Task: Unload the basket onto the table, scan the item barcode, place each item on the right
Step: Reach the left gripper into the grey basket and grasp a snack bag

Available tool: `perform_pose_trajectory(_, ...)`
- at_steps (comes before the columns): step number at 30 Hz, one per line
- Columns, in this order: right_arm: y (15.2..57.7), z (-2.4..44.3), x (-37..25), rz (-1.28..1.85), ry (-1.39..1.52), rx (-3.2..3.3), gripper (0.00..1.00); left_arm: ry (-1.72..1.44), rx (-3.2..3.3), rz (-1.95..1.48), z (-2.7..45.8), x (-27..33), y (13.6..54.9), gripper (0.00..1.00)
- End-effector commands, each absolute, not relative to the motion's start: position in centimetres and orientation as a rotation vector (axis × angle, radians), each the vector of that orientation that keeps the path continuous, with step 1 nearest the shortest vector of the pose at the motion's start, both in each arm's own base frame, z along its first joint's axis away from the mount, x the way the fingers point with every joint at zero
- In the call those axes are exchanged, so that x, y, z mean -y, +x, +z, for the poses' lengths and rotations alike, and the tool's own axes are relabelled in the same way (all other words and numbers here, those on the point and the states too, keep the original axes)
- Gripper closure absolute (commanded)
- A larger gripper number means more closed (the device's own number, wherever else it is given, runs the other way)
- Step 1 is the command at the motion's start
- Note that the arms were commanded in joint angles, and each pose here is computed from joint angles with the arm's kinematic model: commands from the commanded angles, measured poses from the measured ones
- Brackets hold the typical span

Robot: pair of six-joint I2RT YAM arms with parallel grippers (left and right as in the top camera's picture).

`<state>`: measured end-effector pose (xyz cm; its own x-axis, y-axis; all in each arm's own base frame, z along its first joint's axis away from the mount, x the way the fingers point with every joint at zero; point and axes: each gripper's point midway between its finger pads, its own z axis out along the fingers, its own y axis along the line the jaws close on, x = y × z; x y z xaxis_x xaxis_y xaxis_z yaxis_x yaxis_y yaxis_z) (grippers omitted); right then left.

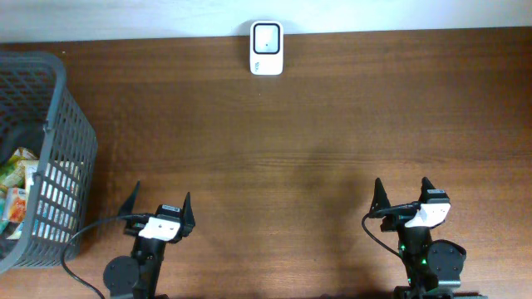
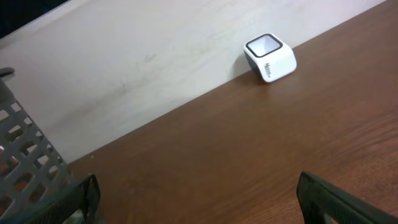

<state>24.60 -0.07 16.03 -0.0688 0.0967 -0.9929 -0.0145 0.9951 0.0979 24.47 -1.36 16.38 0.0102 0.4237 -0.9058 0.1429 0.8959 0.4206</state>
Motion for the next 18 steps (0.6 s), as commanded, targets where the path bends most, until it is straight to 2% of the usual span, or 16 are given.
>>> perform_pose_trajectory(1, 24.6, 15.9, 0.3, 0.077, 0.066, -1.637, 0.01, 0.409, -1.516, 0.139, 18.2, 2.1, 24.2, 0.01)
perform_pose_trajectory(4, 24.6, 15.8, 0.3, 0.077, 0.066, -1.637, 0.01, 0.406, -1.499, 0.141, 20.6, 2.1, 24.2, 0.01)
perform_pose_trajectory(8, 24.6, 15.8, 0.3, 0.077, 0.066, -1.637, 0.01, 0.434, -1.542, 0.062, 26.7, 2.8, 26.1, 0.01)
perform_pose_trajectory(15, 24.6, 15.8, 0.3, 0.077, 0.066, -1.637, 0.01, 0.46, -2.03, -0.188, 39.5, 3.0, 35.2, 0.01)
perform_pose_trajectory(18, 24.6, 15.8, 0.3, 0.077, 0.066, -1.637, 0.01, 0.483, -2.074, -0.275, 41.7, 3.8, 36.0, 0.01)
